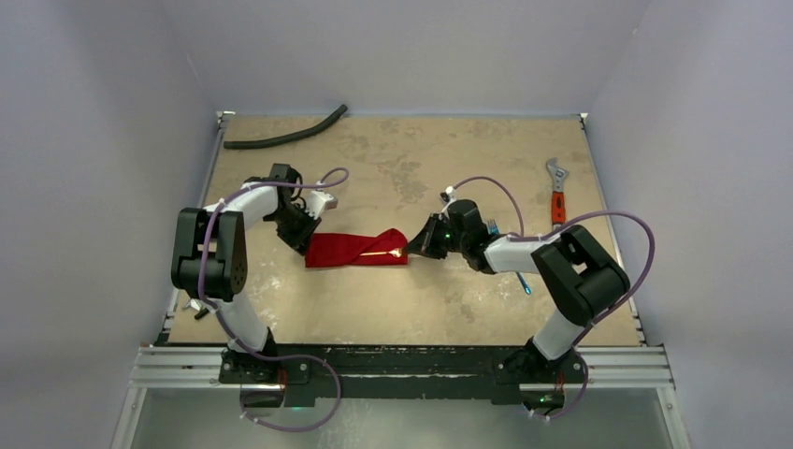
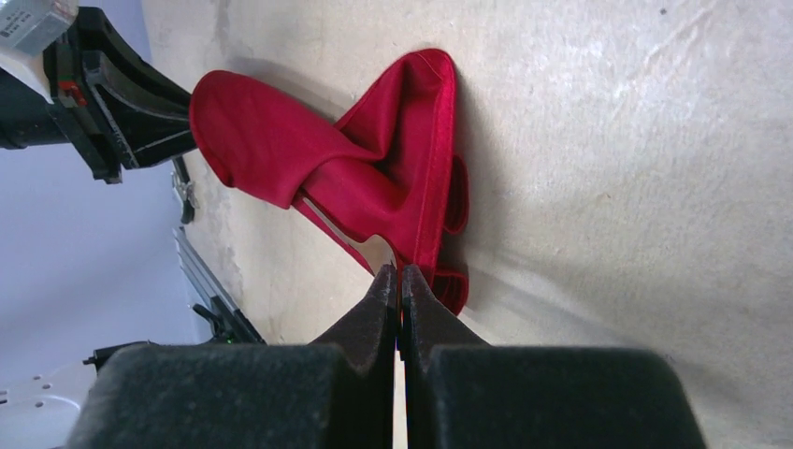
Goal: Fold the napkin into a case and place the utensils inside
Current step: Insert the fork into the folded napkin.
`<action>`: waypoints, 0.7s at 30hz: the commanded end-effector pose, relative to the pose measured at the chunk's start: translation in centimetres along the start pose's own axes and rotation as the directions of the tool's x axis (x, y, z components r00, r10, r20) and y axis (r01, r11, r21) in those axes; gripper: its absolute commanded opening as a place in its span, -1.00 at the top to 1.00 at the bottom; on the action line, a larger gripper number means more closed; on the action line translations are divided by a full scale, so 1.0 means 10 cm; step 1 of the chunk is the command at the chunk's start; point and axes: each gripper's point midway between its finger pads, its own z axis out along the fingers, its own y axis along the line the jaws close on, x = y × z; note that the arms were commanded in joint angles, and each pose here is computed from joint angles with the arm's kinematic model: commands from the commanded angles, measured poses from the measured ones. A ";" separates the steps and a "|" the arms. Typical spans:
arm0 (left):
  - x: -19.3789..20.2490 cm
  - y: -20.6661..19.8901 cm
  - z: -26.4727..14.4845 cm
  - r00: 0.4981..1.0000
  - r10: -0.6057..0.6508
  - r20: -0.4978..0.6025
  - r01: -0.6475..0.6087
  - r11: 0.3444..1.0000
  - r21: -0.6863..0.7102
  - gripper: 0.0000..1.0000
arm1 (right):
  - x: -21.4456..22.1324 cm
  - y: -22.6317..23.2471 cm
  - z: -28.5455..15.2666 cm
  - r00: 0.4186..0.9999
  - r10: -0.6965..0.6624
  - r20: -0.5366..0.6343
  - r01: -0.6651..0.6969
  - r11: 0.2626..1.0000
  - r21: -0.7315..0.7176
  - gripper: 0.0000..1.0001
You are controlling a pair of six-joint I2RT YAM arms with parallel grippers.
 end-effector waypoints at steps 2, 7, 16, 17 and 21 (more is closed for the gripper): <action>0.11 -0.15 0.31 0.999 0.026 -0.031 -0.023 0.995 0.099 0.81 | -0.24 0.30 0.08 0.998 -0.025 0.062 0.029 0.997 -0.073 1.00; 0.12 -0.15 0.32 0.999 0.035 -0.035 -0.031 0.994 0.103 0.82 | -0.28 0.35 0.10 0.997 -0.040 0.070 0.046 0.996 -0.076 1.00; 0.13 -0.15 0.30 0.998 0.042 -0.036 -0.038 0.994 0.105 0.84 | -0.21 0.37 0.29 0.997 -0.067 0.028 0.069 0.994 -0.079 1.00; 0.13 -0.15 0.30 0.998 0.043 -0.035 -0.039 0.994 0.105 0.84 | -0.21 0.37 0.31 0.997 -0.073 0.025 0.075 0.994 -0.074 1.00; 0.13 -0.16 0.30 0.999 0.040 -0.038 -0.035 0.993 0.111 0.85 | -0.22 0.37 0.37 0.995 -0.097 0.016 0.097 0.994 -0.047 1.00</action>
